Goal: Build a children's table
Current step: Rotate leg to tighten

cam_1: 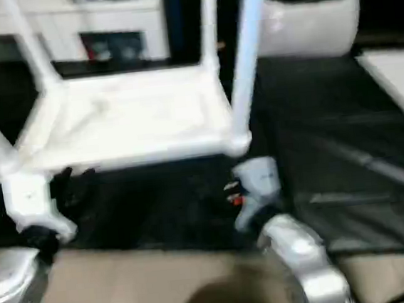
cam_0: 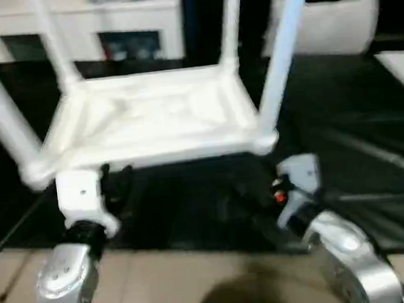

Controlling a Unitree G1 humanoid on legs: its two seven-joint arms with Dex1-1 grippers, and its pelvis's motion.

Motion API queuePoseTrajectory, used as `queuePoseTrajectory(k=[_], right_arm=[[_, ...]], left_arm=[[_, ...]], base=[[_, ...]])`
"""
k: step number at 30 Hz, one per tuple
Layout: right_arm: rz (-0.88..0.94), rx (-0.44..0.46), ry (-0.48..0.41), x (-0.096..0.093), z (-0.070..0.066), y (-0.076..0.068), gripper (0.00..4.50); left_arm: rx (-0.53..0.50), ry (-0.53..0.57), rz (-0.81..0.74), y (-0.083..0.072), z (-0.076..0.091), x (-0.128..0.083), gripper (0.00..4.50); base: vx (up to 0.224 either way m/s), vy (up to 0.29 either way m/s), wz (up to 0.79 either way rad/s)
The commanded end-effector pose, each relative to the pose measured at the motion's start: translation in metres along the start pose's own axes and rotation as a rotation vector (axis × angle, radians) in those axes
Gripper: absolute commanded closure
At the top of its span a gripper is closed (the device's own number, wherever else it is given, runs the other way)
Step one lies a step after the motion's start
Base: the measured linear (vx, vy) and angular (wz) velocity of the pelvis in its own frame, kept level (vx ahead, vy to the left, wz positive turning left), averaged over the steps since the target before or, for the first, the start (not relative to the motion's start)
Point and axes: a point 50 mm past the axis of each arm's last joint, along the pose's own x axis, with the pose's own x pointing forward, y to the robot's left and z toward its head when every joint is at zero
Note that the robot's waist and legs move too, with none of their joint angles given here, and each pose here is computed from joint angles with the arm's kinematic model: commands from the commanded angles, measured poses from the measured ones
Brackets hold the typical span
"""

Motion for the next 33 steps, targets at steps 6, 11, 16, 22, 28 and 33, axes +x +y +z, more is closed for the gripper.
queuePoseTrajectory(k=[6, 11, 16, 22, 28, 33], right_arm=[[0.033, -0.037, 0.023, -0.007, -0.008, -0.002, 0.0], [0.055, -0.041, 0.016, -0.009, -0.008, -0.002, 0.0], [0.069, -0.047, 0.002, -0.009, -0.007, -0.003, 0.0], [0.094, -0.074, -0.016, -0.003, -0.003, -0.002, 0.0], [0.113, -0.092, -0.026, 0.004, 0.0, -0.002, 0.0], [0.126, -0.113, -0.04, 0.014, 0.006, -0.002, 0.0]], left_arm=[[-0.105, -0.004, 0.02, -0.003, -0.01, -0.006, 2.33], [-0.107, -0.096, 0.144, 0.008, -0.008, -0.009, 2.33], [-0.017, -0.167, 0.282, 0.018, -0.011, -0.018, 1.88], [0.092, -0.188, 0.615, 0.045, -0.014, -0.033, 1.37], [0.028, -0.175, 0.556, 0.037, -0.019, -0.023, 1.37], [-0.042, -0.316, 0.552, 0.034, -0.003, -0.016, 1.37]], base=[[0.215, -0.072, 0.01], [0.19, -0.003, 0.0], [0.06, 0.029, -0.03], [-0.061, 0.005, -0.01], [-0.042, 0.024, -0.07], [-0.031, 0.027, -0.07]])
